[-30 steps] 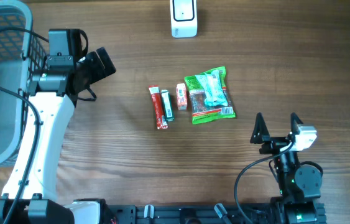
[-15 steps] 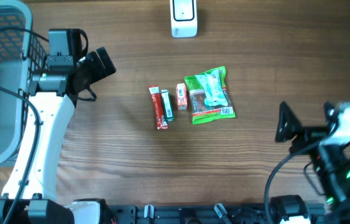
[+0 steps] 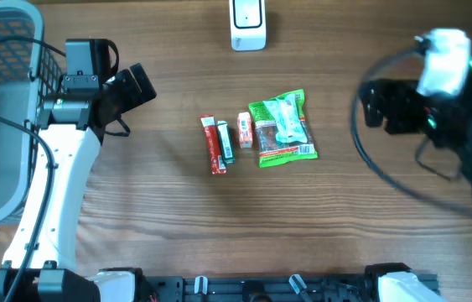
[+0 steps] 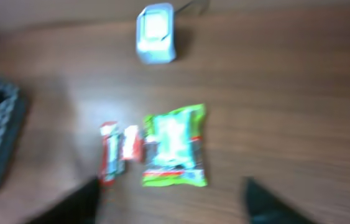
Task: Scan the item barcode
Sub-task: 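Swing the right gripper over to the mint-green wipes pack, then lower the right gripper and grasp the mint-green wipes pack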
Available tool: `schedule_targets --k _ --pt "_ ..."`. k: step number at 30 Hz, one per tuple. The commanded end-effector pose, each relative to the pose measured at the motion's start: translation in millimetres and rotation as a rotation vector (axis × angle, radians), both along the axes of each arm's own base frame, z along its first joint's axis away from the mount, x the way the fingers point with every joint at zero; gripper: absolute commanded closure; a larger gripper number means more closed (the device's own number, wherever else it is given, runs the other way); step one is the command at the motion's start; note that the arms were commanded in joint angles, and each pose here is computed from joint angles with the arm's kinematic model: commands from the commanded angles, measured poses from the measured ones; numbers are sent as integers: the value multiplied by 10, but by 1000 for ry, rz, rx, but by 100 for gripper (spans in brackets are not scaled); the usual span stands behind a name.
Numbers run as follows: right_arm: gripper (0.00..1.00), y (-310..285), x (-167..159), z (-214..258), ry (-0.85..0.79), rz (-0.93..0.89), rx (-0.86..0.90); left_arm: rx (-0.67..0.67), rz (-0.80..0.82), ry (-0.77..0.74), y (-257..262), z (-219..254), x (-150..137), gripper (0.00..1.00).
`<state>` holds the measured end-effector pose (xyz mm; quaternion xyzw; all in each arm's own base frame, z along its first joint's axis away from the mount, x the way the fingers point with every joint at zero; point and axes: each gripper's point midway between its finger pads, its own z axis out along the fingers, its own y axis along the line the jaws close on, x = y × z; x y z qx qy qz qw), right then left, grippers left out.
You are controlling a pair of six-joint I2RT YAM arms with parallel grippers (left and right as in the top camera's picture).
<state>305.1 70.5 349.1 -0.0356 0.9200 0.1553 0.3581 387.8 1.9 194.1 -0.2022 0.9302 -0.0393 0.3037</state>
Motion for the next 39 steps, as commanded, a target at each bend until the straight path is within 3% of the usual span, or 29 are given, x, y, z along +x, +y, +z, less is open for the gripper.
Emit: schedule_targets --k 1,7,10,18,27,32,39 --pt "96 350 161 -365 150 130 105 20 1 3 45 -7 23 0" --pt "95 674 402 -1180 356 197 80 20 1 3 45 -7 23 0" --pt "96 731 547 -1658 430 129 30 20 1 3 45 -7 23 0" --pt "96 936 826 -2616 436 100 -22 20 1 3 45 -9 22 0" --pt "94 1123 544 -3530 607 105 -90 20 1 3 45 -7 23 0" --pt "96 1180 527 -3440 625 105 -63 20 1 3 45 -7 23 0" --pt "83 1221 757 -2467 417 153 -17 20 1 3 45 -9 22 0"
